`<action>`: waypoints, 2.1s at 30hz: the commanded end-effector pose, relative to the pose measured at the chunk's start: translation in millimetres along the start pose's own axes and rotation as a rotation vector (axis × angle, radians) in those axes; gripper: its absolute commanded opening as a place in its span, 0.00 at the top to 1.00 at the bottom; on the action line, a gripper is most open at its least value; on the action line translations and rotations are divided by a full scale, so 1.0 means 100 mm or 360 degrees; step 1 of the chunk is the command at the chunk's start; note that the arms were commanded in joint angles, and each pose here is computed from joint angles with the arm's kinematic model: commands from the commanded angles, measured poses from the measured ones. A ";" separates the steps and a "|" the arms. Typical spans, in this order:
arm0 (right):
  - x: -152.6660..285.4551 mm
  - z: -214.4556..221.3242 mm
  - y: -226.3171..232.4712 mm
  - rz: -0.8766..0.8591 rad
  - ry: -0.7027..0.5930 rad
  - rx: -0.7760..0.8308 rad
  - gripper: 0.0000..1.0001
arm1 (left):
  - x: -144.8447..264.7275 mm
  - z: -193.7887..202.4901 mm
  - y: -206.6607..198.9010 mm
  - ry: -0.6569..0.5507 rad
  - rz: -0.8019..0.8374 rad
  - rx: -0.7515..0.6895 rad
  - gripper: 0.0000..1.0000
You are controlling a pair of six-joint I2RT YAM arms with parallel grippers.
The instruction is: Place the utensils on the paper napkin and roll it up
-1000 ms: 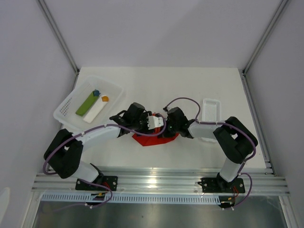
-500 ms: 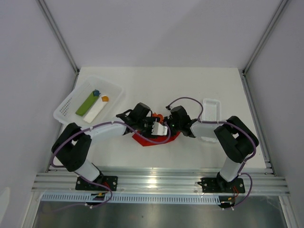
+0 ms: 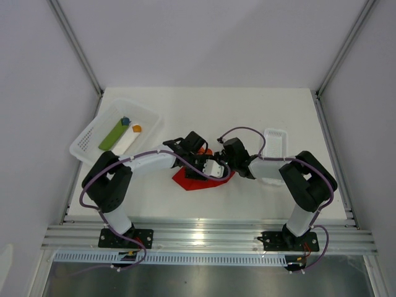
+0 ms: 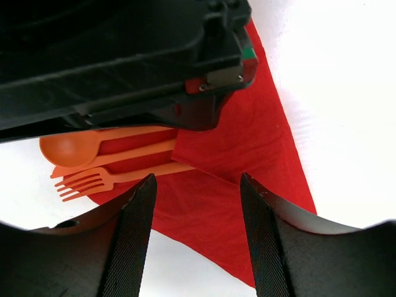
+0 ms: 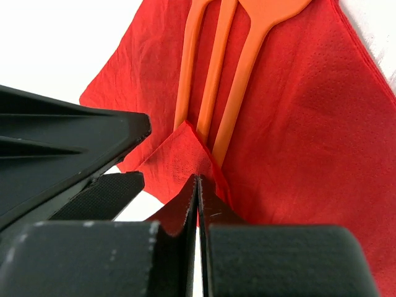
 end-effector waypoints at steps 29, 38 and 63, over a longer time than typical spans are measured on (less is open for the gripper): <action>0.41 -0.18 -0.04 0.0031 -0.0149 -0.0075 1.00 | -0.23 0.01 -0.08 0.0155 0.0001 0.0064 0.42; 0.84 0.12 -0.28 0.0350 -0.0155 -0.0270 1.00 | -0.23 0.01 -0.08 0.0153 0.0002 0.0066 0.42; 0.36 0.56 -0.75 0.0226 -0.0212 -0.0661 1.00 | -0.24 0.01 -0.07 0.0152 0.0000 0.0063 0.41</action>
Point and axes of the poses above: each gripper's point midway between its finger pads, its own x axis back along the fingers, its own y axis along the line the jaws close on, z = x × y, the point moved 10 cm from there along x, back along the fingers, and after that the axes turned 5 degrees about x, right-handed, at the moved point
